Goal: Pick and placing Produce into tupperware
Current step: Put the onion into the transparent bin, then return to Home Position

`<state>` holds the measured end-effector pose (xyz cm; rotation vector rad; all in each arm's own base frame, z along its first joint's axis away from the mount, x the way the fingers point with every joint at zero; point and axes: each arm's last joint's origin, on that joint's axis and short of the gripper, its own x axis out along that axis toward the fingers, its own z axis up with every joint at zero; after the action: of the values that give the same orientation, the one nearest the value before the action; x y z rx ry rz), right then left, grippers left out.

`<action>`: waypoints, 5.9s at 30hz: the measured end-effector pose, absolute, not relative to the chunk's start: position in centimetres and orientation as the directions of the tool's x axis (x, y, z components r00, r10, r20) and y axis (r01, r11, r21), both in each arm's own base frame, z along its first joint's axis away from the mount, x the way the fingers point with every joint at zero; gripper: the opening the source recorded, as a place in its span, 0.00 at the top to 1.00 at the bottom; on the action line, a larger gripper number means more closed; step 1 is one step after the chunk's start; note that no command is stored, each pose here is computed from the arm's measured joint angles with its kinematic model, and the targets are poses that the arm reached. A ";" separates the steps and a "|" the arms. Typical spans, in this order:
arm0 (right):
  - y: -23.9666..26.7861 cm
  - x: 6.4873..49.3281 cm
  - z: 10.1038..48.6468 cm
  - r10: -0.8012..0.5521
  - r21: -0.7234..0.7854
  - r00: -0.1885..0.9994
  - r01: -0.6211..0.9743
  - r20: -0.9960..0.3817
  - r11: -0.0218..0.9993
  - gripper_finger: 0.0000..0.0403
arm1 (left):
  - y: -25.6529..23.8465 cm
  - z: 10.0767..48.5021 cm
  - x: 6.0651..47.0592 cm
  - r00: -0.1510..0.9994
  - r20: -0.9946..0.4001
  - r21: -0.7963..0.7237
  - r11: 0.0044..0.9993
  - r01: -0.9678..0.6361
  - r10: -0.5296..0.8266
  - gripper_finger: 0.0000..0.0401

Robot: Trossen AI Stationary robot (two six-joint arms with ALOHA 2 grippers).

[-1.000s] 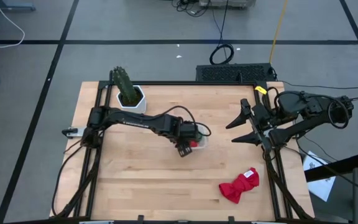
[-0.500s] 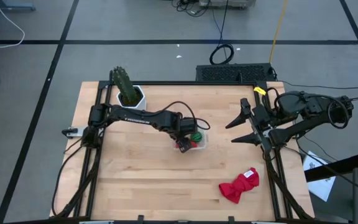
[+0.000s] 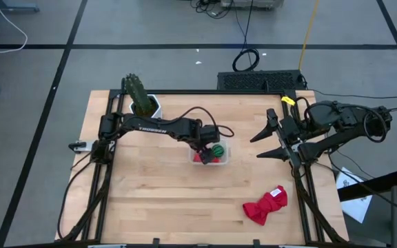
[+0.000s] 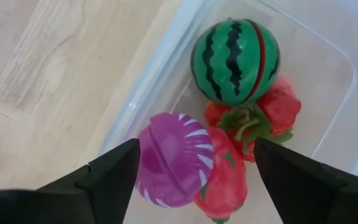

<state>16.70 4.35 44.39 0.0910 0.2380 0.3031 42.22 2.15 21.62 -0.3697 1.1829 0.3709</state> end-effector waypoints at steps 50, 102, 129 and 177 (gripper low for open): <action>3.6 11.0 36.0 0.367 0.357 0.929 -0.325 -0.053 0.876 0.44 | -14.1 38.1 17.2 0.739 -0.505 -0.053 0.839 -0.542 0.446 0.13; 2.2 8.4 22.4 0.360 0.248 0.867 -0.454 0.346 0.856 0.44 | -3.6 17.6 10.6 0.994 -0.054 -0.210 0.972 -0.105 0.096 0.13; 1.0 8.6 21.3 0.241 0.196 0.939 -0.292 0.245 0.936 0.44 | 1.1 16.7 11.5 0.990 -0.085 -0.204 0.971 -0.125 0.110 0.13; -2.5 9.2 18.5 -0.179 0.217 0.967 0.138 0.180 0.966 0.44 | 1.6 15.7 11.3 0.953 -0.128 -0.157 0.943 -0.294 0.276 0.13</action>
<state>9.18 -2.48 18.48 0.2051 -0.2004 -0.1612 11.28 1.58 15.67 -0.1762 0.1045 0.2909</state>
